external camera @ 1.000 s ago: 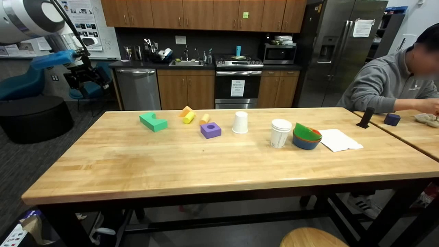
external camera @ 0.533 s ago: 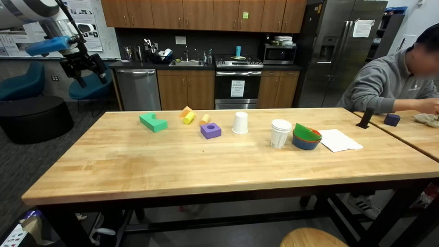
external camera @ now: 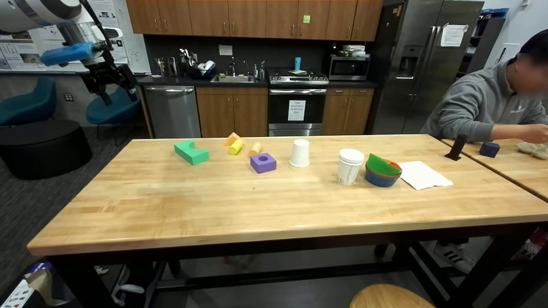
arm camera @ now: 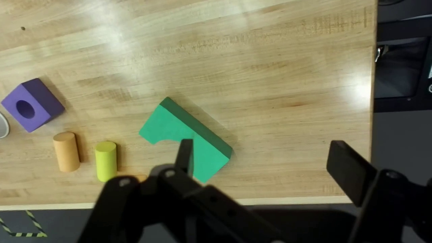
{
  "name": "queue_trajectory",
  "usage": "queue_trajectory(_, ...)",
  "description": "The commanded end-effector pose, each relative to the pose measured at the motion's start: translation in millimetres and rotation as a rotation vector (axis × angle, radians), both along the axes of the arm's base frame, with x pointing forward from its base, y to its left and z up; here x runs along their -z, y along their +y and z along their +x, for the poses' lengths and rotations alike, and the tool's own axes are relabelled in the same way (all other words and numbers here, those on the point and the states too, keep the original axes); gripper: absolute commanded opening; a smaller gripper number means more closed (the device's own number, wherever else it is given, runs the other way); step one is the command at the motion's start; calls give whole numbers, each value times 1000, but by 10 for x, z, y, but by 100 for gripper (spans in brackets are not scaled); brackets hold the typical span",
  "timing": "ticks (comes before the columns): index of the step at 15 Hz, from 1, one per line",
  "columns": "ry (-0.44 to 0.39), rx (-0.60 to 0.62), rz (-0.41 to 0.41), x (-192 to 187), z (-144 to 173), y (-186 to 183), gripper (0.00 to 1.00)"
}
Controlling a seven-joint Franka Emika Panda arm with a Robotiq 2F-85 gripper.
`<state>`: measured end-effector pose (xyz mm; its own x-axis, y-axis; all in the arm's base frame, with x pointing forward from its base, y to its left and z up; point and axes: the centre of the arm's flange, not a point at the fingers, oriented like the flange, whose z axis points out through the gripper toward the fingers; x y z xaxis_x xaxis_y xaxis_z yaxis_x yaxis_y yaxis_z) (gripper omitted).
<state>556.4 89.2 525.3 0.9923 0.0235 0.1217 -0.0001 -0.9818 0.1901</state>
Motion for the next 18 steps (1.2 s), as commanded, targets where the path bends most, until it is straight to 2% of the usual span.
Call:
queue_trajectory(1, 41, 1, 27, 46, 210, -46, 100)
queue_trajectory(7, 78, 34, 50, 192, 377, -12, 100)
queue_trajectory(13, 84, 60, 51, 160, 540, -37, 100)
queue_trajectory(18, 74, 49, 57, 217, 475, -41, 100)
